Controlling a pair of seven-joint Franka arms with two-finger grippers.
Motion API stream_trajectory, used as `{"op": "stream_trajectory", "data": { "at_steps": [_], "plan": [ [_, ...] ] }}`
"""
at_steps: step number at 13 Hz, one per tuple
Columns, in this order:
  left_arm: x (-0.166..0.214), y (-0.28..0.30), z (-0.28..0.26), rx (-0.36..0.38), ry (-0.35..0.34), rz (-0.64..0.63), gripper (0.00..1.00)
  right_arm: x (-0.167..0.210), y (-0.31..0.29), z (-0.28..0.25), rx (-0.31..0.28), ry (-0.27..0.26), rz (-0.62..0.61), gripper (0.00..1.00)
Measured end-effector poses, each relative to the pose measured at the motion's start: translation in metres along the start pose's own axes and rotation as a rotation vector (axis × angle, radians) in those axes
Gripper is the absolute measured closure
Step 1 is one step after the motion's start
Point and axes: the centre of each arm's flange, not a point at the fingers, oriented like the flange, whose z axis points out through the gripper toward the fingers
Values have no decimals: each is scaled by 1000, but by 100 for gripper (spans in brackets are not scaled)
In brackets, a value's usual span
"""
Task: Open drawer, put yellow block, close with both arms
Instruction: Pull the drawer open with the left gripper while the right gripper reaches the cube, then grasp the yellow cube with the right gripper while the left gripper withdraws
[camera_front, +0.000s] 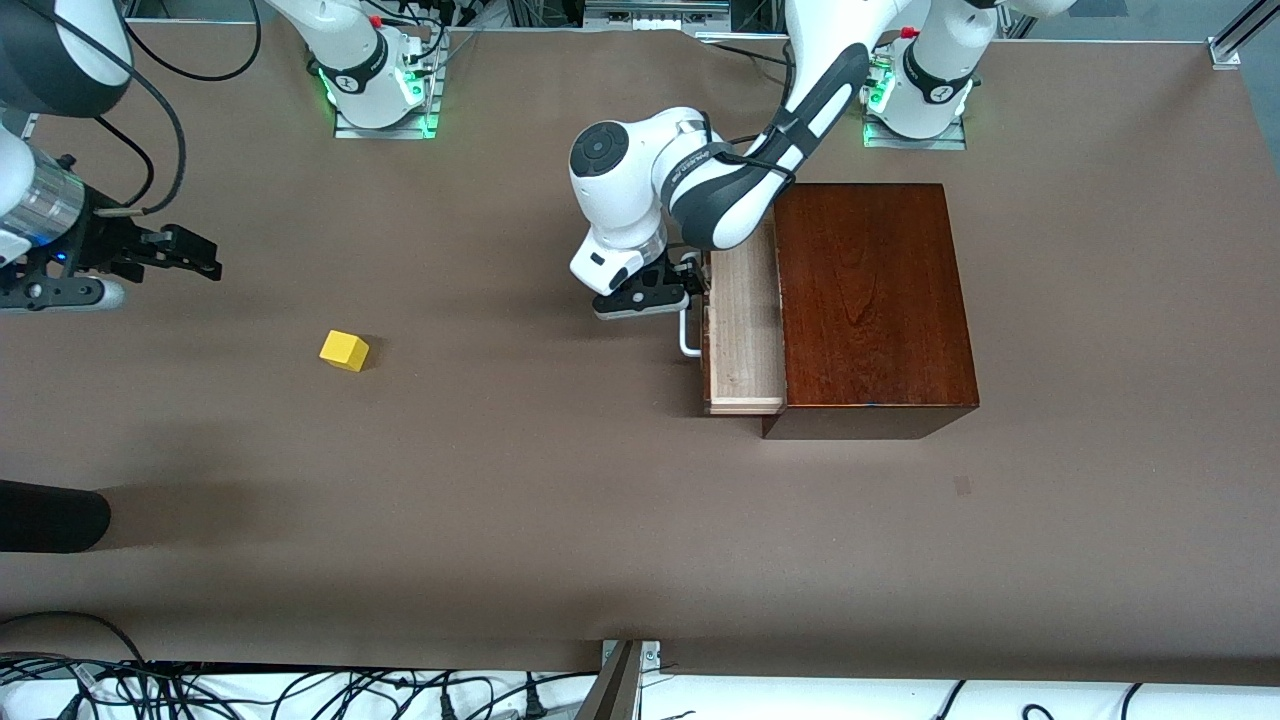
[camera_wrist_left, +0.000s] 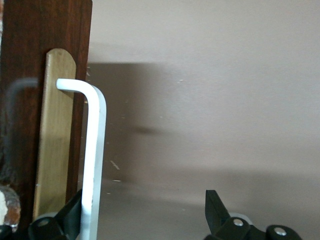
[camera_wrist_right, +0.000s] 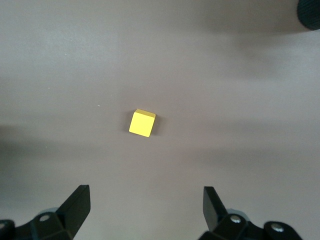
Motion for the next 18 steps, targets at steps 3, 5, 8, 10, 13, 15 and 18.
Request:
{"op": "stream_trajectory", "data": {
  "at_steps": [3,5,8,10,13,15,18],
  "plan": [
    [-7,14,-5,-21,1,7,0,1,-2,33,-1,2,-3,0],
    [-10,18,-8,-28,3,8,0,2,-6,65,-2,16,-11,0],
    [-13,22,-17,-25,1,12,0,8,-15,123,-6,25,-18,0],
    [-13,17,-29,16,-12,24,0,17,-23,158,-9,25,-24,0],
    [-10,1,-52,74,-34,61,0,22,-25,200,-12,26,-26,0],
    [-5,-14,-75,107,-42,49,0,16,-25,221,-13,30,-25,0],
    [5,-45,-122,110,-72,3,0,9,-24,248,-13,39,19,0]
  ]
}}
